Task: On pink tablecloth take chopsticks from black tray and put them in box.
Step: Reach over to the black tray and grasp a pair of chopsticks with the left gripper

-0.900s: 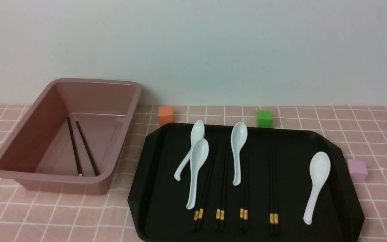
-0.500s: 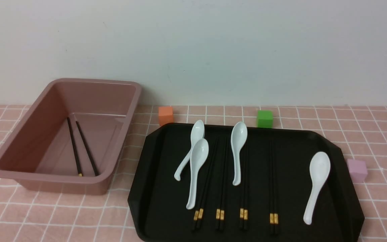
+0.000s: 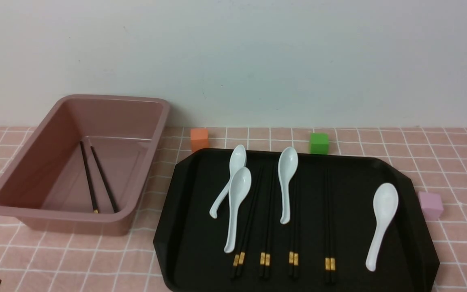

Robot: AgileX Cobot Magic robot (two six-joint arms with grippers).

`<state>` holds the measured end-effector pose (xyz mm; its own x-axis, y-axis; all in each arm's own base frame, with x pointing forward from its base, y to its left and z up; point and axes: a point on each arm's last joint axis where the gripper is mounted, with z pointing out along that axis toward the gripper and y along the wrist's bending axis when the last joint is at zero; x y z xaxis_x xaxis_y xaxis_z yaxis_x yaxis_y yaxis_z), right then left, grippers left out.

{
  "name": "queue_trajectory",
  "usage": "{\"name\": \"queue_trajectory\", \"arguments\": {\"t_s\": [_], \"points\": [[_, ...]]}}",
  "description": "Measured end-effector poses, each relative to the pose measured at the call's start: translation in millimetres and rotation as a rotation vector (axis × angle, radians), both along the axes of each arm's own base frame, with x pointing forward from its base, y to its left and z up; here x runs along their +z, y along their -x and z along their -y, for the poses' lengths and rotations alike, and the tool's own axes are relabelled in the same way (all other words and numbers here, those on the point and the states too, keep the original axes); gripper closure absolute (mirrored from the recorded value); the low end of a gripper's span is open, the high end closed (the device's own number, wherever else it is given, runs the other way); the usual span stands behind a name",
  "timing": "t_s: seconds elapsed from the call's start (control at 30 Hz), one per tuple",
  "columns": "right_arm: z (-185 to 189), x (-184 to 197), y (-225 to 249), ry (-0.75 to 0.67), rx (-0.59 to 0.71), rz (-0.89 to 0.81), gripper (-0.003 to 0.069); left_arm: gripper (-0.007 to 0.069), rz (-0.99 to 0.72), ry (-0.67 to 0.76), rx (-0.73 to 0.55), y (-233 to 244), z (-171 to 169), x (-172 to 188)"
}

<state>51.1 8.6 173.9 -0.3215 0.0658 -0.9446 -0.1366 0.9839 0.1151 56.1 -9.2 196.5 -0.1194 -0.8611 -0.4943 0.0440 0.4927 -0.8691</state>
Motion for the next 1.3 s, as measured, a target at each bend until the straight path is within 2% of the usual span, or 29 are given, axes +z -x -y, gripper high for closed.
{"name": "queue_trajectory", "arguments": {"t_s": [0.17, 0.3, 0.4, 0.53, 0.67, 0.73, 0.83, 0.97, 1.03, 1.2, 1.3], "points": [[0.0, 0.0, 0.0, 0.001, 0.000, 0.000, 0.0419, 0.0579, -0.020, -0.019, -0.077, 5.3, 6.7, 26.9], [0.0, 0.0, 0.0, 0.000, 0.000, 0.000, 0.0419, 0.0578, -0.209, -0.186, -0.209, -9.0, 17.0, 68.4], [0.0, 0.0, 0.0, 0.000, 0.000, 0.000, 0.0419, 0.0578, -0.399, -0.376, -0.347, -33.6, 23.6, 85.2], [0.0, 0.0, 0.0, 0.000, 0.000, 0.000, 0.0419, 0.0580, -0.591, -0.534, -0.508, -75.6, 28.8, 92.9], [0.0, 0.0, 0.0, 0.000, 0.000, 0.000, 0.0419, 0.0638, -0.707, -0.563, -0.579, -124.4, 33.0, 91.0], [0.0, 0.0, 0.0, 0.000, 0.000, 0.000, 0.0419, 0.0638, -0.748, -0.587, -0.626, -140.3, 39.4, 84.0], [0.0, 0.0, 0.0, 0.000, 0.000, 0.000, 0.0419, 0.0638, -0.765, -0.660, -0.736, -158.9, 64.3, 77.3], [0.0, 0.0, 0.0, 0.000, 0.000, 0.000, 0.0419, 0.0638, -0.741, -0.786, -0.870, -169.2, 118.1, 73.3], [0.0, 0.0, 0.0, 0.000, 0.000, 0.000, 0.0419, 0.0638, -0.740, -0.814, -0.897, -171.2, 133.7, 72.6], [0.0, 0.0, 0.0, 0.000, 0.000, 0.000, 0.0419, 0.0638, -0.771, -0.965, -0.989, -182.4, 199.7, 60.2], [0.0, 0.0, 0.0, 0.000, 0.000, 0.000, 0.0419, 0.0638, -0.794, -0.999, -1.002, -189.6, 218.3, 53.1]]}}
